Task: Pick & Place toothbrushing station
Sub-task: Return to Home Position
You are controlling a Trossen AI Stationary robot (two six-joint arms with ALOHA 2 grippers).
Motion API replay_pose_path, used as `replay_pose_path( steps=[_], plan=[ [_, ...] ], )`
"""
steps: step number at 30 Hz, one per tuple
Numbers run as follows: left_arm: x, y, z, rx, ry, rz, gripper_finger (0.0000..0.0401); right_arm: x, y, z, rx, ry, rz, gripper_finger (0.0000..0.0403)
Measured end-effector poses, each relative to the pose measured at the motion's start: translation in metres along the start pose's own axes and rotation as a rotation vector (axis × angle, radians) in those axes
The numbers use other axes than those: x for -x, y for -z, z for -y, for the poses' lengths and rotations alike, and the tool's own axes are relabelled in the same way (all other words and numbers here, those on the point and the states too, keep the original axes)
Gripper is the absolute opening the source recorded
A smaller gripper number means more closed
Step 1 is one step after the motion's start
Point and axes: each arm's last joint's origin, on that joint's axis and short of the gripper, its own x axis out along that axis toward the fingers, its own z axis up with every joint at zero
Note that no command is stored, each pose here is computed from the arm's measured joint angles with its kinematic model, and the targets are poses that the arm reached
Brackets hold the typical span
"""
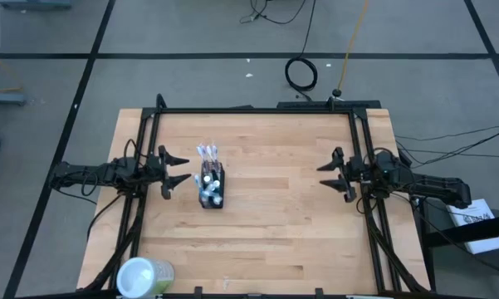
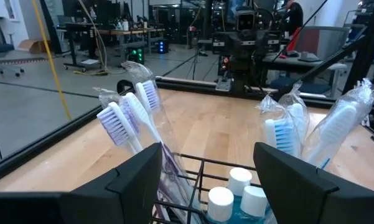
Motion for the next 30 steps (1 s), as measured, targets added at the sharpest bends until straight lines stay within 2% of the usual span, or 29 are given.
replay_pose_path(
  steps=[3,6,13,18,28,30],
  plan=[
    [0.0,0.0,0.0,0.0,0.0,0.0,0.0262,0.0,-0.002,-0.005,-0.04,-0.132,0.0,0.0197],
    [0.0,0.0,0.0,0.0,0.0,0.0,0.0262,-0.001,-0.001,-0.009,-0.057,-0.164,0.0,0.0196],
    [0.0,0.0,0.0,-0.007,0.0,-0.001,0.0262,-0.004,0.001,-0.015,-0.035,-0.063,0.005,0.0196],
    [0.0,0.0,-0.001,-0.025,-0.028,0.001,0.0262,-0.005,0.002,-0.017,0.01,0.057,0.013,0.0196],
    [0.0,0.0,-0.001,-0.024,-0.027,0.001,0.0262,-0.005,0.008,-0.016,0.038,0.094,-0.051,0.0196],
    [0.0,0.0,-0.001,-0.016,-0.027,0.001,0.0262,-0.004,0.008,-0.015,0.036,0.129,-0.049,0.0196]
  ],
)
